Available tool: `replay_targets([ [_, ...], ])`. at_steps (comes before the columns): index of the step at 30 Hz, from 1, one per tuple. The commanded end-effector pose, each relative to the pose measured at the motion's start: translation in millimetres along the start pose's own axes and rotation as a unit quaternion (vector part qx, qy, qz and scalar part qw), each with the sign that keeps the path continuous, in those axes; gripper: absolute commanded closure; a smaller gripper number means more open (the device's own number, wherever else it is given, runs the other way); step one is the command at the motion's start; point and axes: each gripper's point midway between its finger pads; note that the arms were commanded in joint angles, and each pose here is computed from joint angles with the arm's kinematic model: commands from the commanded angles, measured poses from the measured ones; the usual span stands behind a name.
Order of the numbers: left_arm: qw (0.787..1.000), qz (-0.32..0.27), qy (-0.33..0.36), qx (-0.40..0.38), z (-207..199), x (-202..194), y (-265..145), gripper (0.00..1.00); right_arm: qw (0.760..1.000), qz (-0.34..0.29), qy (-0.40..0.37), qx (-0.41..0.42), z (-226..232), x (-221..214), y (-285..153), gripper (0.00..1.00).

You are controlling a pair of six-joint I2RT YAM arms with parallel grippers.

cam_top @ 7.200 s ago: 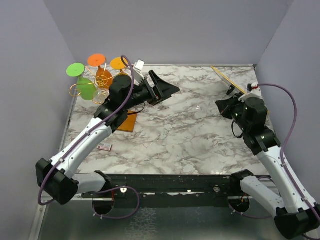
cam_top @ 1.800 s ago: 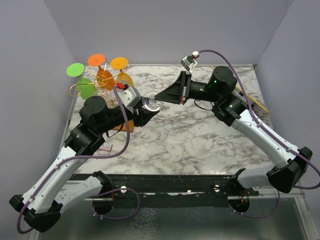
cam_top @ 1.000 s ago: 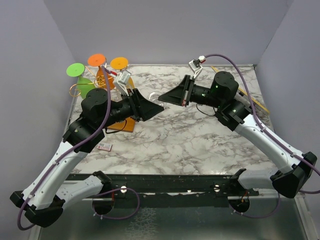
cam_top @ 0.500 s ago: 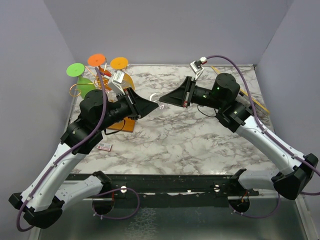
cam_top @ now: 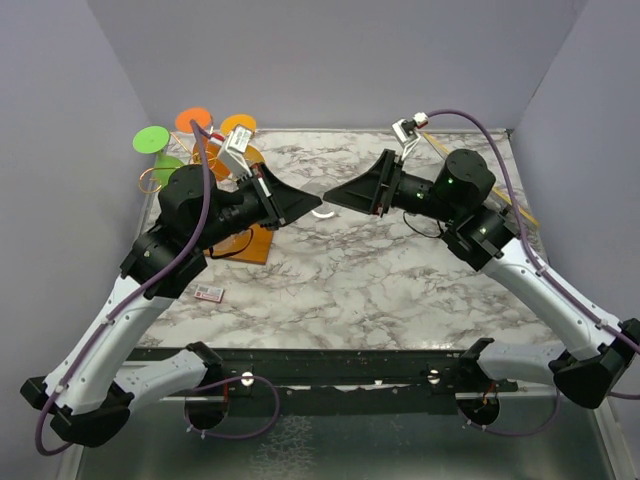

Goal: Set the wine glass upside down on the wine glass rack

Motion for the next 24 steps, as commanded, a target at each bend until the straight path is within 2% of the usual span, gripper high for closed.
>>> replay_targets([
  [1, 0.998, 0.001, 0.020, -0.059, -42.1, 20.5, 3.3, 1.00, 0.997, -0.056, -0.019, -0.039, -4.8, 17.4, -9.6, 0.28],
  [6, 0.997, -0.015, 0.052, -0.060, -59.5, 49.2, 15.8, 1.00, 0.982, -0.149, -0.072, -0.093, -0.5, 51.3, -36.7, 0.17],
  [9, 0.995, -0.040, 0.073, -0.060, -70.3, 72.4, 18.8, 1.00, 0.969, -0.198, -0.087, -0.117, 1.2, 64.1, -57.2, 0.16],
  [12, 0.989, -0.092, 0.109, -0.048, -83.6, 106.1, 11.1, 1.00, 0.959, -0.231, -0.095, -0.134, 0.4, 69.0, -75.0, 0.16],
  [18, 0.967, -0.199, 0.158, 0.030, -80.6, 160.9, -10.0, 1.00, 0.952, -0.246, -0.100, -0.152, -3.9, 68.6, -88.3, 0.15],
  [24, 0.924, -0.291, 0.185, 0.167, -42.9, 199.2, -43.0, 1.00, 0.954, -0.232, -0.100, -0.161, -14.1, 63.0, -83.4, 0.16],
])
Point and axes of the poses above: each gripper's point midway between its finger pads, its own y axis out along the fingers, its own z axis along the line the jaws close on, x = y × z, and after that the axes turned 1 degree about y, right-handed
